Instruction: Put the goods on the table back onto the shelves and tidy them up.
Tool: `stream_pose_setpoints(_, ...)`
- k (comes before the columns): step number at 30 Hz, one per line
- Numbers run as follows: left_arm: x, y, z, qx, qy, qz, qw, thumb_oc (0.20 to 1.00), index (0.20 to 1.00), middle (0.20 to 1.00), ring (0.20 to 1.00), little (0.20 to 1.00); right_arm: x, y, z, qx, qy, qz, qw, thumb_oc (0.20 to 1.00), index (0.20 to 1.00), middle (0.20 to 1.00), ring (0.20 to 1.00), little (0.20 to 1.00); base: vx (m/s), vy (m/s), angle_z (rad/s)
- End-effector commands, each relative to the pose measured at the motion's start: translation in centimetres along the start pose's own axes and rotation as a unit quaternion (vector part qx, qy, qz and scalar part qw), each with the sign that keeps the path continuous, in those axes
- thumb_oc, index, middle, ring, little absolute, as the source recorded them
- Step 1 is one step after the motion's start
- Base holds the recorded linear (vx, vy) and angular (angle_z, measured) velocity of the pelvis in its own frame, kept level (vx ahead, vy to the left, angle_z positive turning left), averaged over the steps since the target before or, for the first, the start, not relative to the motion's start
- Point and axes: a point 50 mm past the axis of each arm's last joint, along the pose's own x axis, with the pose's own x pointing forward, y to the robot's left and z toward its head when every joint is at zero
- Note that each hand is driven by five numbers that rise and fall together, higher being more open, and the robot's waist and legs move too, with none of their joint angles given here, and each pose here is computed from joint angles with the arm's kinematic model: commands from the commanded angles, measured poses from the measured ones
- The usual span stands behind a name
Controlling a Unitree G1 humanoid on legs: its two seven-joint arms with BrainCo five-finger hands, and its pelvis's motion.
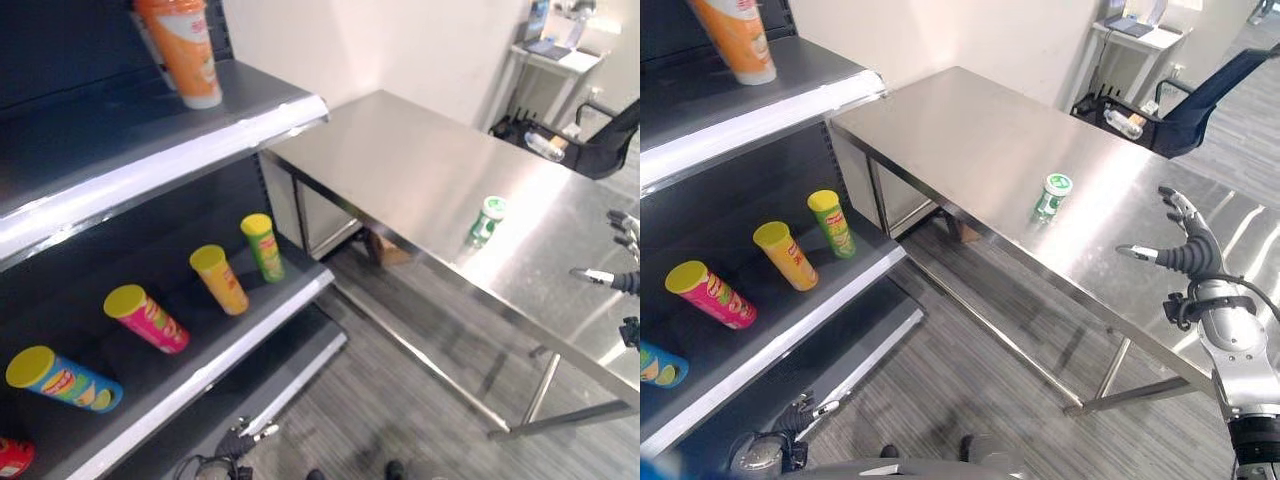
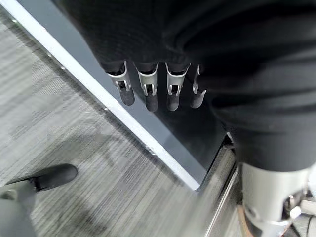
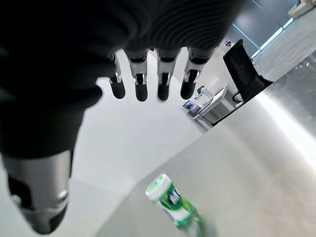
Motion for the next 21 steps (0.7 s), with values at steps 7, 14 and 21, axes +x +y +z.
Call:
stream_pose_setpoints(7,0.4,1.0,1.5,0.037,-0.021,-0.001,0.999,1.0,1.0,1.0,1.0,1.0,-0.6,-1.7,-1.2,-0.016,0.028,-0.054,0.998,1.0,1.0,1.0,1.0,1.0,0.11,-0.099,0.63)
stream_pose_setpoints(14,0.2,1.0,0.5,0.039,-0.003,0.002,0.999,1.0,1.0,1.0,1.0,1.0,-1.5,-3.4,-2.6,-0.07,0.071,-0.061,0.993,1.0,1.0,1.0,1.0,1.0,0.09,-0.136,0.28)
stream_pose_setpoints(21,0.0,0.6,-0.3,0.039,0.013,-0.004,0.999,1.0,1.0,1.0,1.0,1.0,-1.2,-3.1,-3.4,-0.057,0.089,-0.059,0.993,1.0,1.0,1.0,1.0,1.0,0.05,-0.096,0.2)
